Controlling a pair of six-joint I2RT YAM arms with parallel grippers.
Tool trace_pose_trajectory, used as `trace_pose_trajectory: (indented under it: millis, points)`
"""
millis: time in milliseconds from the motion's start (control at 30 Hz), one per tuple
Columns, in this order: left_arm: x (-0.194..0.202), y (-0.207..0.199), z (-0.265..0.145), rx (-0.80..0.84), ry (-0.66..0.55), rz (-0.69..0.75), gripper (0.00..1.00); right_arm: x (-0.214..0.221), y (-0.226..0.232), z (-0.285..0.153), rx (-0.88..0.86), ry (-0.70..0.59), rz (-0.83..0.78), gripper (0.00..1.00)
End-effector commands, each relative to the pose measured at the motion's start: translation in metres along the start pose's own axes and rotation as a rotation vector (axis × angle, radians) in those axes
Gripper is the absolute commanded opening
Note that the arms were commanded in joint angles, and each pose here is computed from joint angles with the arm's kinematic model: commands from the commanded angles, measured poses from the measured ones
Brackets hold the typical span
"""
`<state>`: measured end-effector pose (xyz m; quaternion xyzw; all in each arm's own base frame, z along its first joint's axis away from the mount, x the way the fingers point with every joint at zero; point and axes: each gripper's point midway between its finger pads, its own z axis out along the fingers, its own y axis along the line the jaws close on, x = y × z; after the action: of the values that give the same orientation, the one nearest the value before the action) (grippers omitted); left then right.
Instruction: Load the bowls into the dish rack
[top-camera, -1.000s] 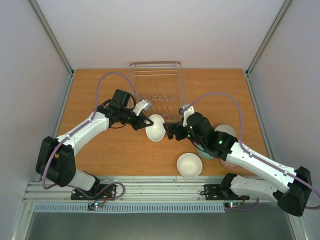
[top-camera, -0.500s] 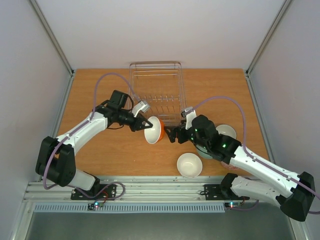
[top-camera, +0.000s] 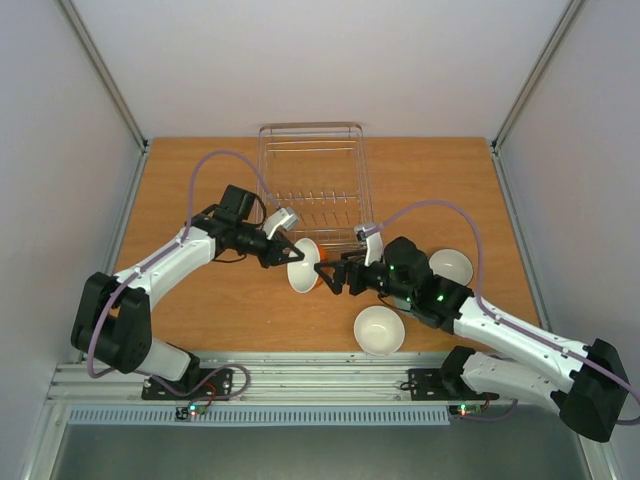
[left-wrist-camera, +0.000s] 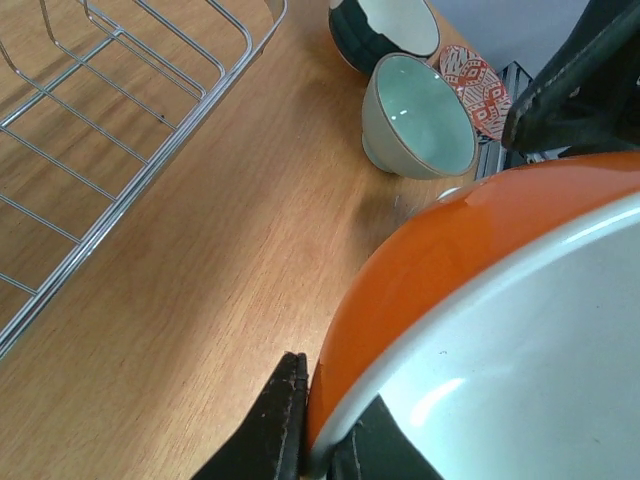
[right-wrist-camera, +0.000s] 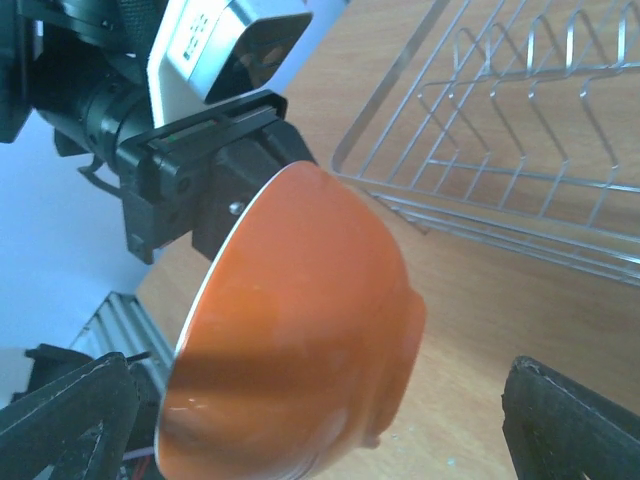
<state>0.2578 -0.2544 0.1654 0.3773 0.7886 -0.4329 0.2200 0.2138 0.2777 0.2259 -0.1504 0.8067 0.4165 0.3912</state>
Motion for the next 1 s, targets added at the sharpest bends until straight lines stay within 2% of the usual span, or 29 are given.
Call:
trace_pose_trajectory:
  millis: [0,467,533,633,900,967]
  points:
    - [-0.013,-0.01,-0.004,0.033,-0.051,0.065,0.0,0.0,0.017,0.004,-0.107,-0.006,0.064,0.98]
    - [-0.012,-0.013,-0.006,0.033,-0.06,0.086,0.0,0.013,0.017,0.026,-0.153,0.036,0.14,0.98]
    - [-0.012,-0.013,-0.005,0.034,-0.06,0.086,0.0,0.013,0.019,0.026,-0.162,0.037,0.139,0.95]
    - [-0.011,-0.013,-0.005,0.037,-0.06,0.084,0.0,0.013,0.021,0.027,-0.176,0.044,0.138,0.79]
    - [-0.011,-0.013,-0.005,0.036,-0.06,0.083,0.0,0.016,0.024,0.034,-0.2,0.068,0.154,0.11]
    - [-0.012,-0.014,-0.006,0.034,-0.063,0.087,0.0,0.016,0.026,0.035,-0.209,0.071,0.152,0.06]
